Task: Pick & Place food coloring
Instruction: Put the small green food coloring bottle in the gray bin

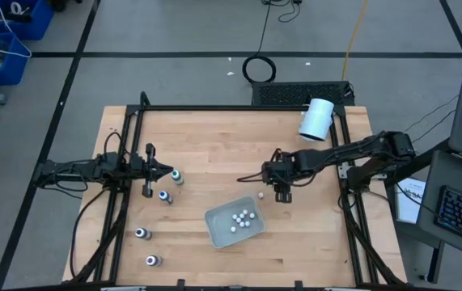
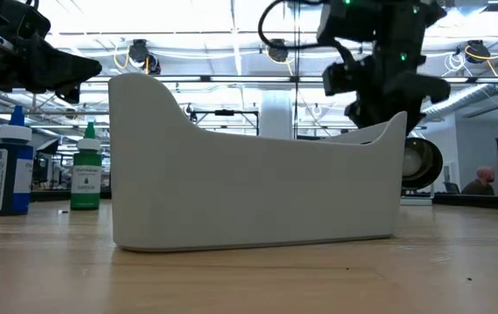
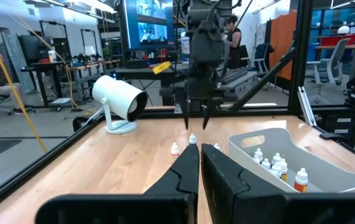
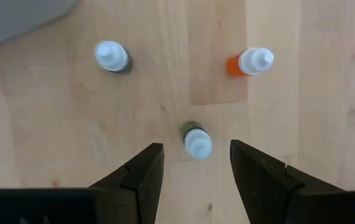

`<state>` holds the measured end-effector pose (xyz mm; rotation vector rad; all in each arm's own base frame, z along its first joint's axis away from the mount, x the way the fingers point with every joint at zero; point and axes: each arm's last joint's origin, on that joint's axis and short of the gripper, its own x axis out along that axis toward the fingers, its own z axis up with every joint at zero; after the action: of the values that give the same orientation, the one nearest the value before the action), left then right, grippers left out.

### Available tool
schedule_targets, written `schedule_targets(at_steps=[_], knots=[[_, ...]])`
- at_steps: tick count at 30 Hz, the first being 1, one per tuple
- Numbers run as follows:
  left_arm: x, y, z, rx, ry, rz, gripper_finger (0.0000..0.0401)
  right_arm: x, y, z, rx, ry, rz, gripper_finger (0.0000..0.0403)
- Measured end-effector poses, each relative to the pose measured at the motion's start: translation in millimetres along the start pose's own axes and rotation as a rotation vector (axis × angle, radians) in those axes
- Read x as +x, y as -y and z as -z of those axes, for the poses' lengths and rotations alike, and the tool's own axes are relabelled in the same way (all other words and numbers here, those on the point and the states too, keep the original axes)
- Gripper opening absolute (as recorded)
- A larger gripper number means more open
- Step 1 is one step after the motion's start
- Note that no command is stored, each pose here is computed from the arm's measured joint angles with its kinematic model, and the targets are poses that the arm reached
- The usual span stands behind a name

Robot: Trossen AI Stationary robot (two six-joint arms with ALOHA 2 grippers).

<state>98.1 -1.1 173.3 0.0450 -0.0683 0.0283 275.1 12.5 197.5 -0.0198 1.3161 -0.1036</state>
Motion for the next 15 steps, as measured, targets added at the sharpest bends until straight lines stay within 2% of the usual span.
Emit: schedule_targets(at_steps=[15], knots=[[0.0, 0.0, -0.1, 0.000, 0.001, 0.000, 0.0026, 22.8, 3.2, 12.1, 0.012, 0.029, -0.024, 0.0172]])
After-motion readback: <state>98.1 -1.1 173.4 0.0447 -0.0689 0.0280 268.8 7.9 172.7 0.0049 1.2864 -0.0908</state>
